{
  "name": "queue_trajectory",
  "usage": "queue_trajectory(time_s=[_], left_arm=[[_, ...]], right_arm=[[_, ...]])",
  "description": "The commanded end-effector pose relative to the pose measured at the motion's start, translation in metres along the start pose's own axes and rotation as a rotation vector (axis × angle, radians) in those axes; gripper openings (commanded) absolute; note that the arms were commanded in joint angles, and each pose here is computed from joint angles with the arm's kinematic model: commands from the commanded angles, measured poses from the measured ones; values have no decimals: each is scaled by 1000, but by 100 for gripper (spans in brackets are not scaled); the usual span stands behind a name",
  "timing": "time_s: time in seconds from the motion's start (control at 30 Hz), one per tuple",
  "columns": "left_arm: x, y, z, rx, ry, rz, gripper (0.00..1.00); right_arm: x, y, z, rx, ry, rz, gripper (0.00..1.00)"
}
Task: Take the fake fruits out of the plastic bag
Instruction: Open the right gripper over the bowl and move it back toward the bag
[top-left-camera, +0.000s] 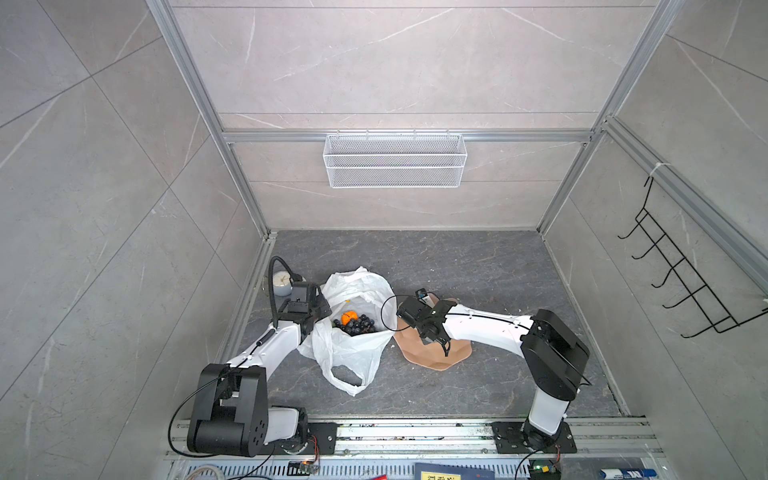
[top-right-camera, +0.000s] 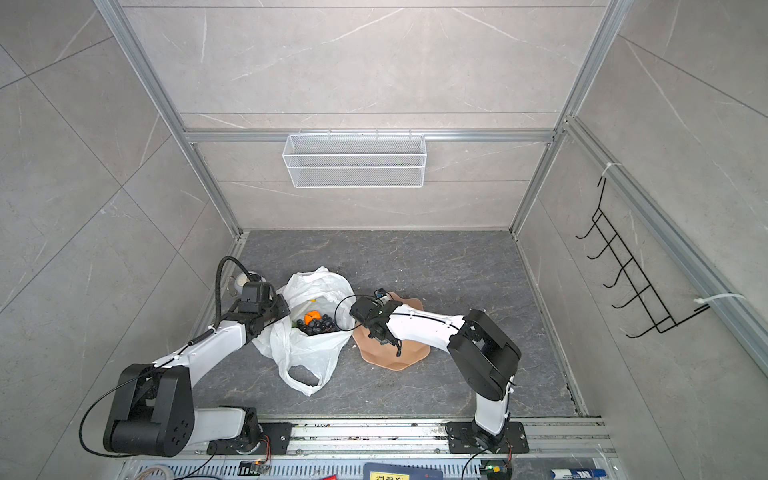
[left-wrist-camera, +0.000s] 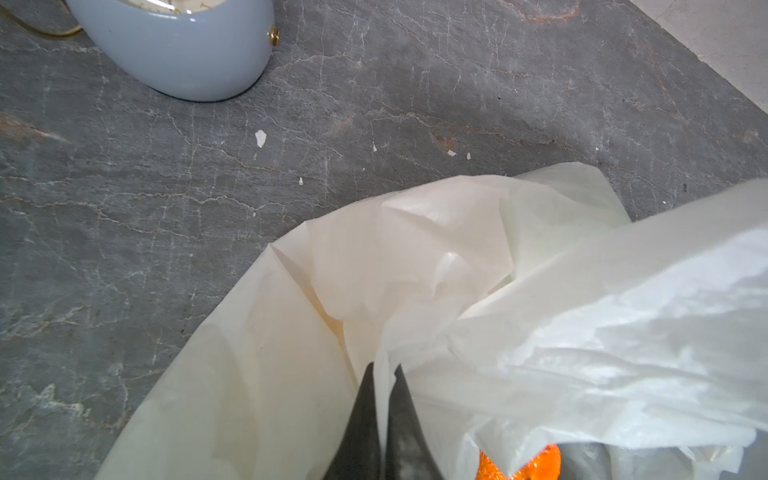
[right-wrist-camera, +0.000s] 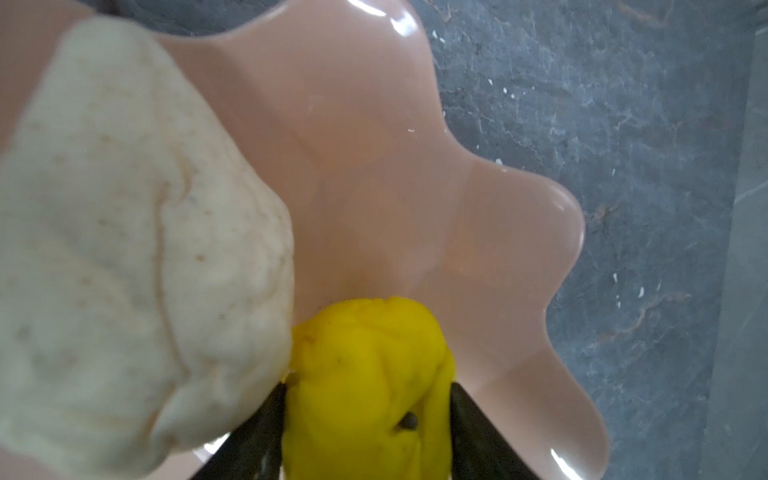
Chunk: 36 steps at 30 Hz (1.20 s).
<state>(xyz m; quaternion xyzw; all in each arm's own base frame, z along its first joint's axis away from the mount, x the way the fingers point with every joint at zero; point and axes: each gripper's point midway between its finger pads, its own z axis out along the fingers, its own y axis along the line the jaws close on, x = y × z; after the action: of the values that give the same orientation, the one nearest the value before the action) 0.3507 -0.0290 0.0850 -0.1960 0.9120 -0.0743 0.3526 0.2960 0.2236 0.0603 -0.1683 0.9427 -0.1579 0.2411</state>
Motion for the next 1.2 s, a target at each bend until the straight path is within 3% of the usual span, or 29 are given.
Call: queue_trajectory(time_s=[0.0,0.4,0.57,0.77,0.9,1.0,1.17], left_arm=[[-2,-5,-1,20,-9,10,6],[-3,-5,-1,19,-9,11,6],[-3,-5,-1,22,-10,13,6],[-2,-6,-1,27,-6,13,6],[-4,-6,-4,27,-12,12,6],[-4,-8,-6,32,-16,14,6],[-7,-7,-12,12,-42,41,6]], right_arm=[[0,4,-4,-23,-19,-4,65],[-6,11,-22,-151,-58,23,88],[-6,10,-29,-177,-71,33,89],[-12,0,-53,-213,-103,64,85],[-25,1,-96,-286,-198,91,78],[-39,23,-124,-386,-249,93,68],[-70,97,-156,-563,-301,11,62]])
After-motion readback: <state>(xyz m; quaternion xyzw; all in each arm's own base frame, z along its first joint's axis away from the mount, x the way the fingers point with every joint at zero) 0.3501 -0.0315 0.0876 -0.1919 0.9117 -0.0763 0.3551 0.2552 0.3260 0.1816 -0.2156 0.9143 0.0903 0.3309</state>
